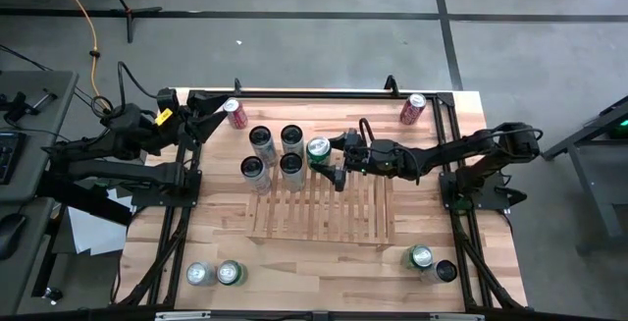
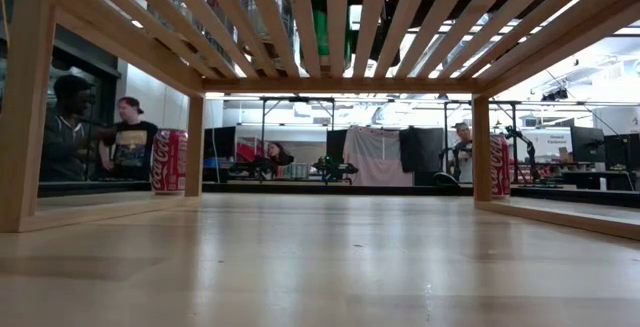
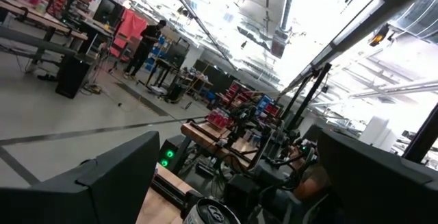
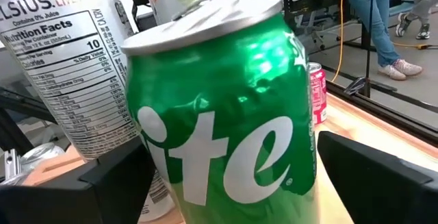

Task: Place canned beverage on shelf
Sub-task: Put the top left green soda can on the shelf, then put the right green soda can aligned with other green soda can on the shelf

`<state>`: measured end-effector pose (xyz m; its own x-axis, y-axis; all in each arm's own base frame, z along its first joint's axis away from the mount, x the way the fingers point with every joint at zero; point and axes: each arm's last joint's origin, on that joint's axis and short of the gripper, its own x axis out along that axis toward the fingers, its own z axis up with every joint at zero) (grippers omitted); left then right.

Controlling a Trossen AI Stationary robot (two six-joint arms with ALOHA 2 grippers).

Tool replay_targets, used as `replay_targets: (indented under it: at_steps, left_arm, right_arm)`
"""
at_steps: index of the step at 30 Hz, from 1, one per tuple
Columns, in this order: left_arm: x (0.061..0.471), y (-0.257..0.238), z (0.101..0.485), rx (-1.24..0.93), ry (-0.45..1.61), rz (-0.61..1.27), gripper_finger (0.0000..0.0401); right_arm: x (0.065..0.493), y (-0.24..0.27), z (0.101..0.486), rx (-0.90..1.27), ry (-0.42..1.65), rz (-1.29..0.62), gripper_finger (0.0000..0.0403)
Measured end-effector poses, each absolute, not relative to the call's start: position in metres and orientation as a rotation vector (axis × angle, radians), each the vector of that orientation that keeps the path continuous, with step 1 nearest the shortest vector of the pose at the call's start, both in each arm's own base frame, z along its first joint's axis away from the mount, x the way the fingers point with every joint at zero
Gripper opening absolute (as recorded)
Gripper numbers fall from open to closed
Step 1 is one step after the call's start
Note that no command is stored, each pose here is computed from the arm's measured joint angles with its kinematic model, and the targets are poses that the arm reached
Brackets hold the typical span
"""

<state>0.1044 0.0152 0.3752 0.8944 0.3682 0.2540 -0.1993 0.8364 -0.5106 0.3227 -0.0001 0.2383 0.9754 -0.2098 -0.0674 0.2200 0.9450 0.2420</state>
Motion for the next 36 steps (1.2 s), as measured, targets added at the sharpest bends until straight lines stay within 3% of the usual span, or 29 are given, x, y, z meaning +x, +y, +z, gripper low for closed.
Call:
replay_targets:
  at_steps: [16,27,30,36]
  left_arm:
    - [0.104,0.015,0.375,-0.496,-0.352,0.307,0.0388]
    - [0.104,0.015,0.375,-0.496,-0.352,0.307,0.0388]
    - [0.104,0.015,0.375,-0.496,-0.353,0.307,0.0388]
    - [0.102,0.015,0.383,-0.509,-0.441,0.285,0.0388]
  right_arm:
    - [0.304,0.002,0.255,0.214,0.121,-0.151,0.0387]
    - [0.252,0.001,0.278,0.188,0.329,-0.172,0.0387]
    - [0.231,0.001,0.284,0.282,0.380,-0.161,0.0387]
    - [0.182,0.011,0.295,0.749,0.541,-0.101,0.0387]
